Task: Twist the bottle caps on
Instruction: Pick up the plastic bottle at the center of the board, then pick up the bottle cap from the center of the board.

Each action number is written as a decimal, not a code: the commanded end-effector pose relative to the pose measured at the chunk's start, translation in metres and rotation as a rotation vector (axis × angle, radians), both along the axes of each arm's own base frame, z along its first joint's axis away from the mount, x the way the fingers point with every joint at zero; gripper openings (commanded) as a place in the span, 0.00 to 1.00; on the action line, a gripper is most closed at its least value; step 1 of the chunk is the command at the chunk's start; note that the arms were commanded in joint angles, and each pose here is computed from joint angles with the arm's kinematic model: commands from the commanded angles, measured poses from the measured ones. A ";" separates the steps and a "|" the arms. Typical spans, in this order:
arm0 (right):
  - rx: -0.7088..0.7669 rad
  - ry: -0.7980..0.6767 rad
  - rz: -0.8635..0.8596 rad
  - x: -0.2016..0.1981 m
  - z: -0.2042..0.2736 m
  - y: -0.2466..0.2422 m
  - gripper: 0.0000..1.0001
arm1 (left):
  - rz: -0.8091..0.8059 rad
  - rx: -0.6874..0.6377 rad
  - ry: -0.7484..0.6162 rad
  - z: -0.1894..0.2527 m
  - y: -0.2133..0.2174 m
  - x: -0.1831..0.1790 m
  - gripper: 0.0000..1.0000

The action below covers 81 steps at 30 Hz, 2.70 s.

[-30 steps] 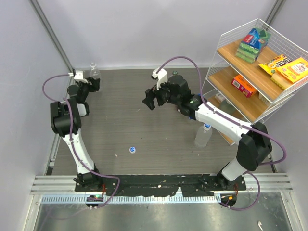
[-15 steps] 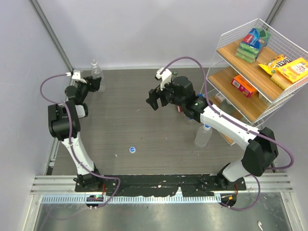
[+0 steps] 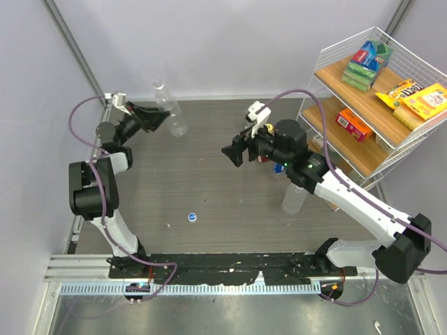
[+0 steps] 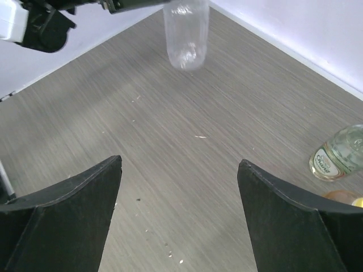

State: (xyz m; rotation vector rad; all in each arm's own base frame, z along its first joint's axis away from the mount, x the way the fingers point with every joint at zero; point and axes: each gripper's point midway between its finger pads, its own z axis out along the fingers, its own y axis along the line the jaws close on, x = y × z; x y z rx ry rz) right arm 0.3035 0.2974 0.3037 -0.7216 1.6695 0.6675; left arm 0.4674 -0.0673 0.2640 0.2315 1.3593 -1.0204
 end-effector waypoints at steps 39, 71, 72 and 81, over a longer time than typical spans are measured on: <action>-0.243 0.318 -0.038 -0.111 -0.180 0.093 0.79 | 0.756 0.201 0.461 -0.025 0.014 -0.214 0.00; -0.407 0.301 -0.033 -0.118 -0.258 0.167 0.53 | 0.849 0.247 0.559 -0.046 0.032 -0.221 0.00; -0.410 0.305 -0.035 -0.119 -0.259 0.167 0.53 | 0.849 0.249 0.561 -0.047 0.032 -0.221 0.00; -0.411 0.325 -0.046 -0.120 -0.264 0.166 0.46 | 0.848 0.257 0.565 -0.049 0.031 -0.220 0.00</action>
